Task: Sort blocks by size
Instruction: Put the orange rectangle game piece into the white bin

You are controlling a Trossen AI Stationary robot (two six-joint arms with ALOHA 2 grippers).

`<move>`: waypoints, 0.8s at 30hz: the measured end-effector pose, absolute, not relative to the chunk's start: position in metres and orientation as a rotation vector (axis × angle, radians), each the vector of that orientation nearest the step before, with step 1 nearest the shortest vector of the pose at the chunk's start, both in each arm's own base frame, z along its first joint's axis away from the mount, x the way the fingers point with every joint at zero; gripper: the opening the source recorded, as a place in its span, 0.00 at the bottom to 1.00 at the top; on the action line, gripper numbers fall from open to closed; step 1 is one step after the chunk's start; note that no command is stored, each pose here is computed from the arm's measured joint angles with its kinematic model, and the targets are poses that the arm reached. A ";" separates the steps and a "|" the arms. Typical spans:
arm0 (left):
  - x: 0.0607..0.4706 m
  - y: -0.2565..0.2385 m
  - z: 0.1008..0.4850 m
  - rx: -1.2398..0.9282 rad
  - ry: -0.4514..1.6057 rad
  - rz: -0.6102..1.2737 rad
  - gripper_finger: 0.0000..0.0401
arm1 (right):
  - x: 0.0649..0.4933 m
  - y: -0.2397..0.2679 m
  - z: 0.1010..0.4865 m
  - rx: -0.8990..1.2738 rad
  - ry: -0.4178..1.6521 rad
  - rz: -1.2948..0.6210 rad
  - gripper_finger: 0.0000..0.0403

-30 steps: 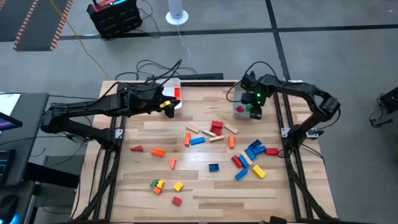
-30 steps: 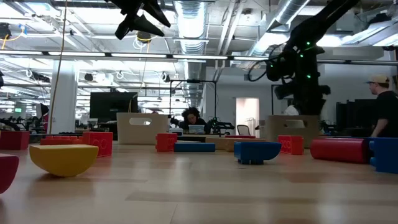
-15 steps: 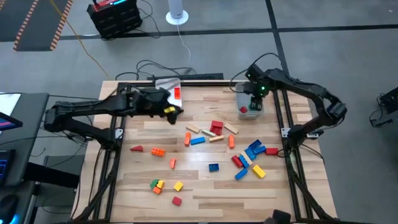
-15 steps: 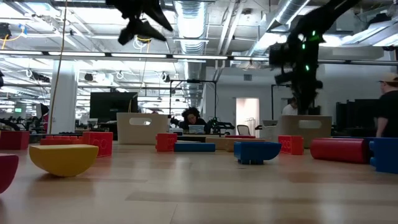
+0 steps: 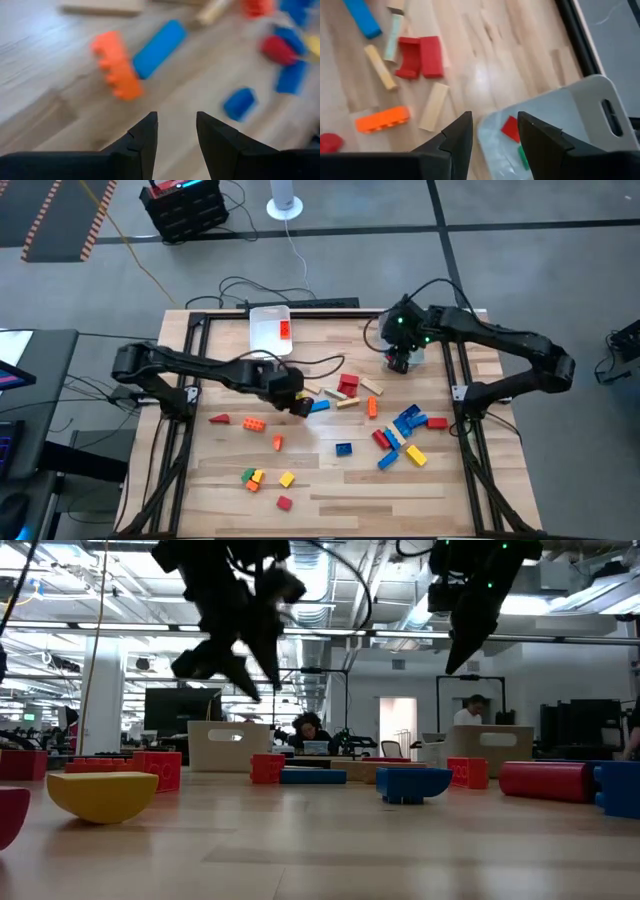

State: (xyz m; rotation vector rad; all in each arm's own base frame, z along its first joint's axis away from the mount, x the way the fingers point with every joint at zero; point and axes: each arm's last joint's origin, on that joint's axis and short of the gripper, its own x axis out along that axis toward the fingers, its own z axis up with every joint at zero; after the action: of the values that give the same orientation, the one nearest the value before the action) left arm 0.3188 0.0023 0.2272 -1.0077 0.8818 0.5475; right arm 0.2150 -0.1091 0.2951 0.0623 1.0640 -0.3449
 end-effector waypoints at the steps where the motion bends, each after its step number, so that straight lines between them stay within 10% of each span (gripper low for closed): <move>1: 0.320 0.001 0.223 -1.019 0.881 0.582 0.32 | 0.216 -0.106 0.295 0.058 1.059 -0.337 0.48; 12: 0.322 0.000 0.213 -0.994 0.887 0.791 0.33 | 0.223 -0.102 0.298 0.031 1.012 -0.324 0.48; 24: 0.326 0.017 0.215 -0.900 0.821 0.797 0.61 | 0.228 -0.104 0.301 0.019 0.950 -0.336 0.48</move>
State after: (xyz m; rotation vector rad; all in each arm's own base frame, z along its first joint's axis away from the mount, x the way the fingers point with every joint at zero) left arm 0.3258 0.0169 0.2151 -0.9004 0.8210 0.7970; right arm 0.2282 -0.1043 0.3010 0.0193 0.9500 -0.3362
